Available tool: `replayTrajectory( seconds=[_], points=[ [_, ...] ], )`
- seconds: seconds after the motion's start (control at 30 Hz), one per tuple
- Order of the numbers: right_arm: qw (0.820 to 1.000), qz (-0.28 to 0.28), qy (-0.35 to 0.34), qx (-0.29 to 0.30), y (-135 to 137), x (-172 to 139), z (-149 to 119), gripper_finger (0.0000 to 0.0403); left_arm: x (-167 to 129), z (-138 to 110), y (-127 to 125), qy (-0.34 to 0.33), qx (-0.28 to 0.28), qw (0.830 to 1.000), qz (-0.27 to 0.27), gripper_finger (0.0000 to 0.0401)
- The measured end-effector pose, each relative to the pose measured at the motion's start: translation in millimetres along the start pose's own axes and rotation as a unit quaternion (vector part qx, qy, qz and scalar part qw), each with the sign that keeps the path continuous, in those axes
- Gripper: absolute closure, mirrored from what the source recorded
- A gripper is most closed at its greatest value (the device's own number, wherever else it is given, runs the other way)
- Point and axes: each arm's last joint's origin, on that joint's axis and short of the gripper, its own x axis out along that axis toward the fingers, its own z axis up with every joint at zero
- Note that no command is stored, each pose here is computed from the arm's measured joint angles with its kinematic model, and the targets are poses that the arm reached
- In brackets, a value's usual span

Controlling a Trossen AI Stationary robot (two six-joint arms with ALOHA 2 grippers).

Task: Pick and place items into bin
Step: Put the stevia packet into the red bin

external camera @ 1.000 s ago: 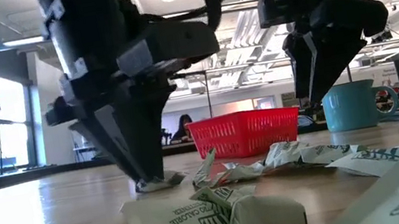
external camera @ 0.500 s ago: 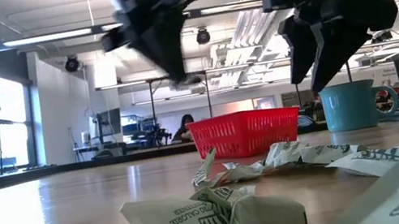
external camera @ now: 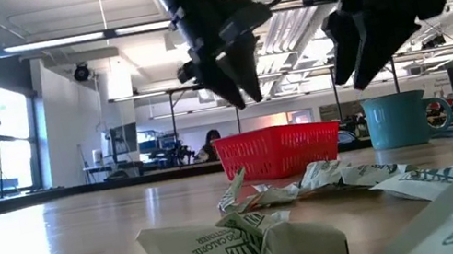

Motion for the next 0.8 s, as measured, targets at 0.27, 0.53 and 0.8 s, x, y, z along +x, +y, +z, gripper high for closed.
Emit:
replayTrajectory(
  seconds=[0.27,0.53,0.8],
  points=[
    [0.994,0.101,-0.033,0.011,29.0,-4.0,4.9,0.0076,-42.9,-58.9,-18.6,0.113,0.150,0.977,0.104,0.0151],
    [0.982,0.180,-0.036,-0.032,93.4,24.7,1.6,0.0076,-67.8,-151.4,-9.7,0.104,0.090,0.986,0.094,0.0218],
    [0.984,0.173,-0.031,-0.043,143.4,38.6,3.8,0.0076,-88.8,-207.7,10.8,0.075,0.004,0.997,0.027,0.0254]
  ],
)
